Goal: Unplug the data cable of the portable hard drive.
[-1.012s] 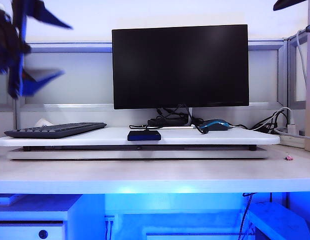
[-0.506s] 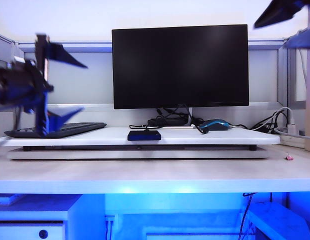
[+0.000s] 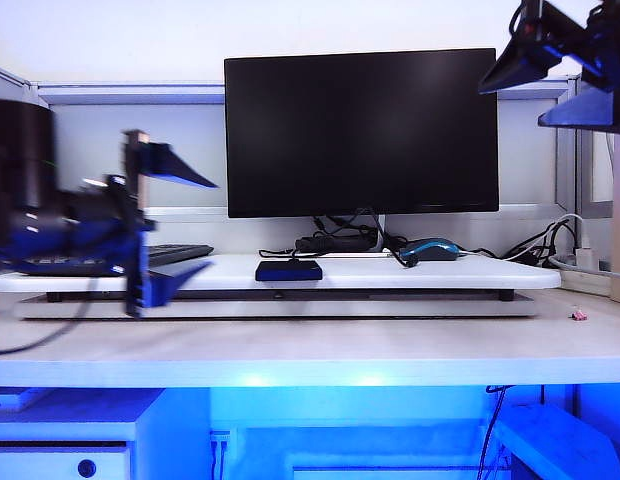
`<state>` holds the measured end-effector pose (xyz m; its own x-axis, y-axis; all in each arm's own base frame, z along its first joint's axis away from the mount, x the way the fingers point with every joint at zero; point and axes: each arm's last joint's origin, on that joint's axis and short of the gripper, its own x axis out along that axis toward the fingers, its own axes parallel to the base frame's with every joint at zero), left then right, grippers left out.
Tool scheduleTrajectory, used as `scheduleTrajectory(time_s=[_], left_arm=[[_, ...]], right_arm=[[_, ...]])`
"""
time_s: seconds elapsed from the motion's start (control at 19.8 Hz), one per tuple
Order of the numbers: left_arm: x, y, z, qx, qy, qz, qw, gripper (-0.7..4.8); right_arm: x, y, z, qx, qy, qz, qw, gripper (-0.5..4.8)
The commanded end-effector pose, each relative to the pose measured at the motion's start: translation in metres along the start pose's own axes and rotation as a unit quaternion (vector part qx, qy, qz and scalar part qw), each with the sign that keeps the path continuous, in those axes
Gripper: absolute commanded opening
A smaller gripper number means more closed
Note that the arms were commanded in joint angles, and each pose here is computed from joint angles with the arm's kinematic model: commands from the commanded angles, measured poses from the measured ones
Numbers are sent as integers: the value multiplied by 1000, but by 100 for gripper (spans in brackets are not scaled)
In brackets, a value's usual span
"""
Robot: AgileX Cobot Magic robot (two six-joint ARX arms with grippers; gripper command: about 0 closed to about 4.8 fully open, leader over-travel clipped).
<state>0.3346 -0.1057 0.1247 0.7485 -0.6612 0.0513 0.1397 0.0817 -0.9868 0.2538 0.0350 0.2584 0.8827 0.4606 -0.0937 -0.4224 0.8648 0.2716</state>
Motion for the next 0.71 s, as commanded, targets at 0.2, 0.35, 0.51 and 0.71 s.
scheduleTrajectory(time_s=[0.2, 0.35, 0.51, 0.71], left_arm=[[22, 12, -3, -22, 16, 2, 1000, 479], [36, 13, 1, -26, 21, 13, 999, 479], [50, 10, 5, -24, 29, 11, 999, 479], [56, 12, 3, -19, 41, 35, 998, 479]], right_arm=[[4, 3, 20, -17, -35, 6, 999, 479], [10, 1, 21, -15, -33, 6, 999, 479], [18, -3, 20, -12, -23, 6, 1000, 479], [22, -5, 18, -10, -18, 6, 1000, 479]])
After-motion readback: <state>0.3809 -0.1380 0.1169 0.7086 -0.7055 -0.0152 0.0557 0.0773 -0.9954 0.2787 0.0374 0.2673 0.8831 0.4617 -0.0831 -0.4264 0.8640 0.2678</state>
